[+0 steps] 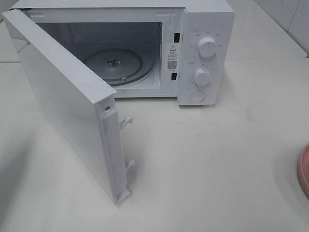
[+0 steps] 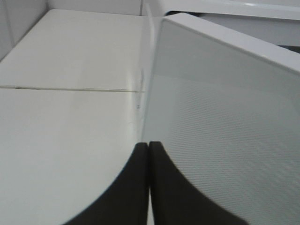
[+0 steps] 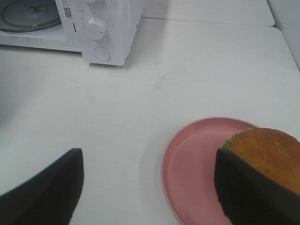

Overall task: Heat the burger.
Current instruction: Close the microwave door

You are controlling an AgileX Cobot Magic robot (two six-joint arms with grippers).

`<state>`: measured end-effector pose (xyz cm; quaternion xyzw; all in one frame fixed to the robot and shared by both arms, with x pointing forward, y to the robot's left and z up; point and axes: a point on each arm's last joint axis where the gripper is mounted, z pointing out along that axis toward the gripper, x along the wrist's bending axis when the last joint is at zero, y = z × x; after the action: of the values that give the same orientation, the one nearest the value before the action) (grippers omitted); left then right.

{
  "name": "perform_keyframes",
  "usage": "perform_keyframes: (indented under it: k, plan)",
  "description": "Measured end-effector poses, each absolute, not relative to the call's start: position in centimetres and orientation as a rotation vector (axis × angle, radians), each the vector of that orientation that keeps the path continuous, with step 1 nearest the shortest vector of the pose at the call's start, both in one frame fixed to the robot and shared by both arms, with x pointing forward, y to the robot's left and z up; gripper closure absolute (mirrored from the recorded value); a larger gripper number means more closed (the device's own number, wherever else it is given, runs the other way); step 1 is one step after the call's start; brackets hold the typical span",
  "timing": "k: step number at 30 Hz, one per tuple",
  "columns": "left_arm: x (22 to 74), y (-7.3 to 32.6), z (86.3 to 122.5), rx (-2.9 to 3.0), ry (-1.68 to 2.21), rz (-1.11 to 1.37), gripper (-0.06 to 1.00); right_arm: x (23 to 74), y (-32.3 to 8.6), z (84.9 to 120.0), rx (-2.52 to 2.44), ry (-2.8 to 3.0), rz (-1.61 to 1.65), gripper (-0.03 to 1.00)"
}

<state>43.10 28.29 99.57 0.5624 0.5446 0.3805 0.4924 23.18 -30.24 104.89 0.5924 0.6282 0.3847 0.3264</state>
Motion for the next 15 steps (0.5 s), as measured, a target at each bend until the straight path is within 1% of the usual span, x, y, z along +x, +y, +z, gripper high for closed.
perform_keyframes:
  k: [1, 6, 9, 11, 15]
  plan:
    - [43.1, 28.3, 99.6, 1.365, 1.321, 0.923, 0.94, 23.2, -30.2, 104.9, 1.552, 1.646, 1.008, 0.21]
    - [44.1, 25.7, 98.2, 1.420, 1.216, 0.809, 0.94, 23.2, -30.2, 104.9, 1.552, 1.646, 1.008, 0.21]
    - [44.2, 25.2, 98.0, 1.423, 1.203, 0.789, 0.94, 23.2, -30.2, 104.9, 1.552, 1.646, 1.008, 0.21]
    - [44.6, 23.2, 96.8, 1.437, 1.172, 0.711, 0.94, 23.2, -30.2, 104.9, 1.552, 1.646, 1.008, 0.21]
    - [44.8, 21.7, 96.3, 1.462, 1.157, 0.685, 0.94, 23.2, -30.2, 104.9, 1.552, 1.646, 1.008, 0.21]
